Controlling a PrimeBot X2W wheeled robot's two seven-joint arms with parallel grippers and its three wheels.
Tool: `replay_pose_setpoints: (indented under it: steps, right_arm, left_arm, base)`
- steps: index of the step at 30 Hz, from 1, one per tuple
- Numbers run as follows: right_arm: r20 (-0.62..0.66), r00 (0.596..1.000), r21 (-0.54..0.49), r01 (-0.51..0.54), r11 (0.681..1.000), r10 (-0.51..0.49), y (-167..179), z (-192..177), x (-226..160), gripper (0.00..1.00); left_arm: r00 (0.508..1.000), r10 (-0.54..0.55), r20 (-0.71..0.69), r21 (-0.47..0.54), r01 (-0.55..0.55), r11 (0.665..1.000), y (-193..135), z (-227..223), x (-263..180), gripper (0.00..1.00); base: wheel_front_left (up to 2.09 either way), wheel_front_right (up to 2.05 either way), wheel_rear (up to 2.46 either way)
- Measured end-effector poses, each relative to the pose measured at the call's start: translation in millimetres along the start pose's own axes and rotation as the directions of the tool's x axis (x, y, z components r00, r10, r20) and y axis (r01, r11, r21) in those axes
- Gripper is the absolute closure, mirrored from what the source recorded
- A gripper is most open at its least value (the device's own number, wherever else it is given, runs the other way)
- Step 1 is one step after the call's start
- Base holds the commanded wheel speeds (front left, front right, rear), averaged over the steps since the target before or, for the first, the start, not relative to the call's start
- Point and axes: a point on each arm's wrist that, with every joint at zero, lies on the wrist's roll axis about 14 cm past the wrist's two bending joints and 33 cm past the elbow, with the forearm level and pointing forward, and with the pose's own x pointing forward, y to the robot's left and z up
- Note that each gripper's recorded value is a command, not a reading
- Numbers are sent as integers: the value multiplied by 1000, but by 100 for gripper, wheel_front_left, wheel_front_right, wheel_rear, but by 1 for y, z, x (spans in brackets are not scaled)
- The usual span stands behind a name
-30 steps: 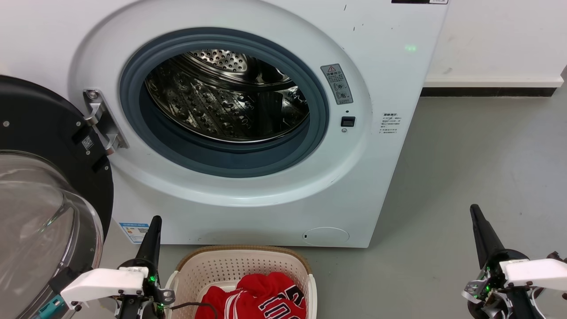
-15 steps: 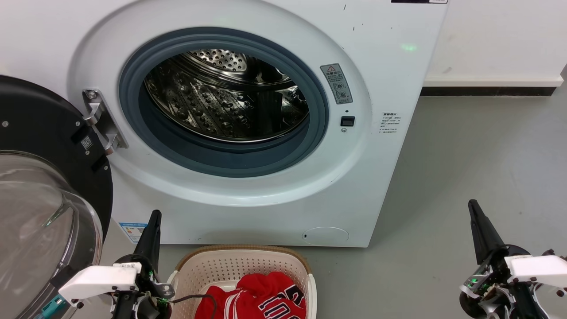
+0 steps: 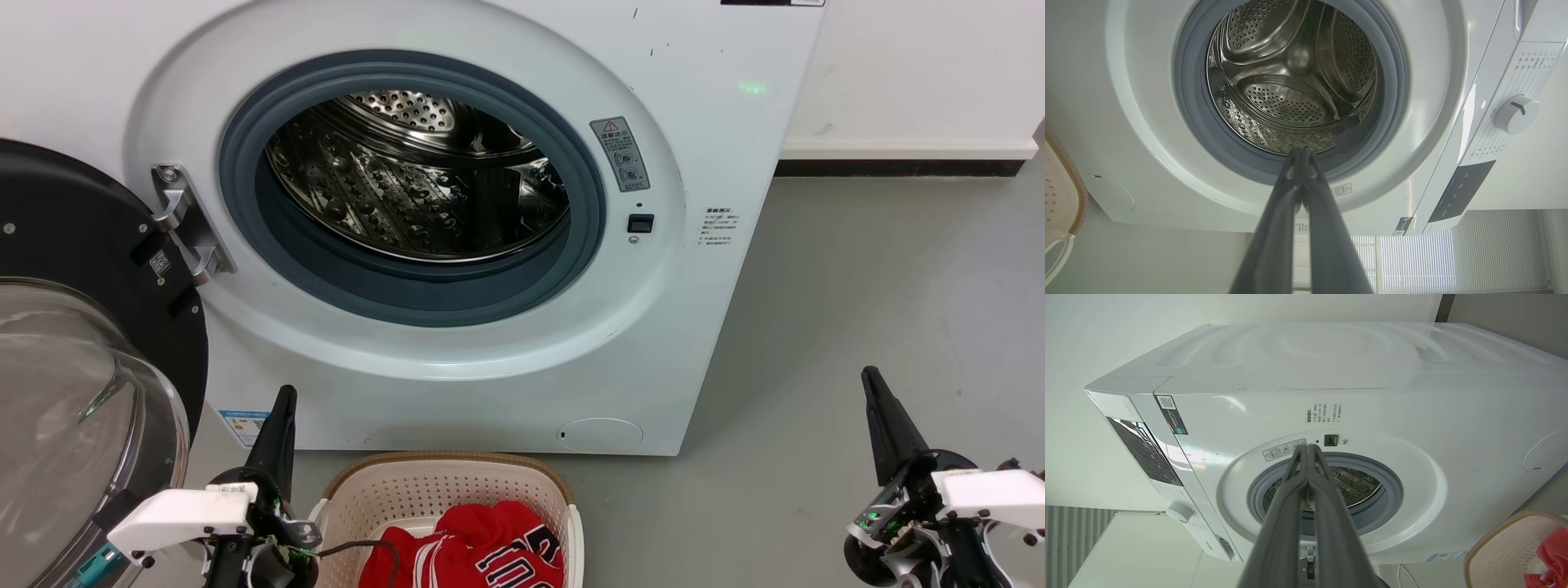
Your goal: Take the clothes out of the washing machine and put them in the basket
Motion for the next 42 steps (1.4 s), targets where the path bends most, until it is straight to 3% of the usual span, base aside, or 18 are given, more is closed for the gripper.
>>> replay_pose_setpoints:
  steps: [42]
  right_arm:
    - [0,1000,0,0,1000,0,0,0,0,100]
  left_arm:
    - [1000,0,0,0,0,1000,0,0,0,100]
  base:
    - [0,0,0]
